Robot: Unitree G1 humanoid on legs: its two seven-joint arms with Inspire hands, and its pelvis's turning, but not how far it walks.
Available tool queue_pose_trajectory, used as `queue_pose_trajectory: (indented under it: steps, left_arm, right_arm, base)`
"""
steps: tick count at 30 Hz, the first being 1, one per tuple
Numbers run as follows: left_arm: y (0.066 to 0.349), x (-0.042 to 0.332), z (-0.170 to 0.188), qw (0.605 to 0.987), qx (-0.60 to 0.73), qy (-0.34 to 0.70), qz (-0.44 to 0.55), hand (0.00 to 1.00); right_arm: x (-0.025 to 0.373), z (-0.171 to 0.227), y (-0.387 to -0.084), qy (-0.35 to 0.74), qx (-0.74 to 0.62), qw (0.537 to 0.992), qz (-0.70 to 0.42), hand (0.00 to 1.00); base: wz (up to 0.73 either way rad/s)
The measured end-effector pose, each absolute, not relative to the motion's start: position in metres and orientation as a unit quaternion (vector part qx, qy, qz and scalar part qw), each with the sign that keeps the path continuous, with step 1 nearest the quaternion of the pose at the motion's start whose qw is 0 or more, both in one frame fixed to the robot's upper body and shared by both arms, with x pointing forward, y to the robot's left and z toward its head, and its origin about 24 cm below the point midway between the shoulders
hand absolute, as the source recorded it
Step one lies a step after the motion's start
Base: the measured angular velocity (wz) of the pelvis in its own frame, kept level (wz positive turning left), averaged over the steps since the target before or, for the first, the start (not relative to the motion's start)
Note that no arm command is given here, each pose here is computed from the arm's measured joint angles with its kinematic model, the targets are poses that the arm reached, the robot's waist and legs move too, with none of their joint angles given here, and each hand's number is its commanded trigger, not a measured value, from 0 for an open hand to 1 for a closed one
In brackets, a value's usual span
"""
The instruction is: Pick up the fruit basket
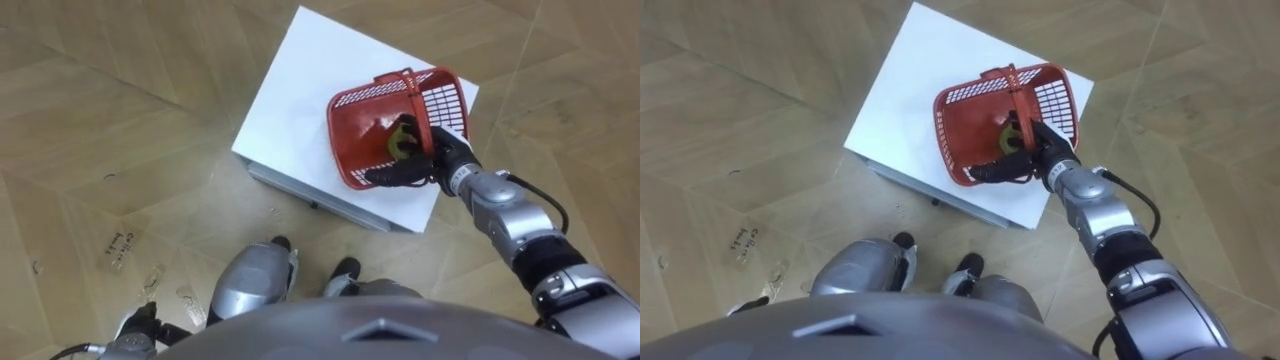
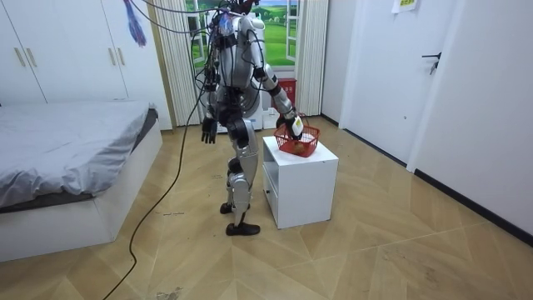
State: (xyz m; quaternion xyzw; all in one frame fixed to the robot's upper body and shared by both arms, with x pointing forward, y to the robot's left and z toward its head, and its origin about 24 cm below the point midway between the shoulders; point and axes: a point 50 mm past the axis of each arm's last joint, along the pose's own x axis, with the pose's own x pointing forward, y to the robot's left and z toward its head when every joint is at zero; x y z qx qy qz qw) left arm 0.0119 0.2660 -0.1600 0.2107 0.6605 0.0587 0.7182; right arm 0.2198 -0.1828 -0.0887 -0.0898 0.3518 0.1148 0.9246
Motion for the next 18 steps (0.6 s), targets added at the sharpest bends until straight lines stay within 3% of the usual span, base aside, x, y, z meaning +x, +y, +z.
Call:
queue_pose_trajectory:
  steps: [18]
  left_arm:
    - [0.269,0.002,-0.16,0.703,0.204,0.678,0.067,0.0]
  right_arm:
    - [0.227,-0.059,-0.177,0.277,-0.074,0.949,0.132,0.0]
  base:
    - [-0.07]
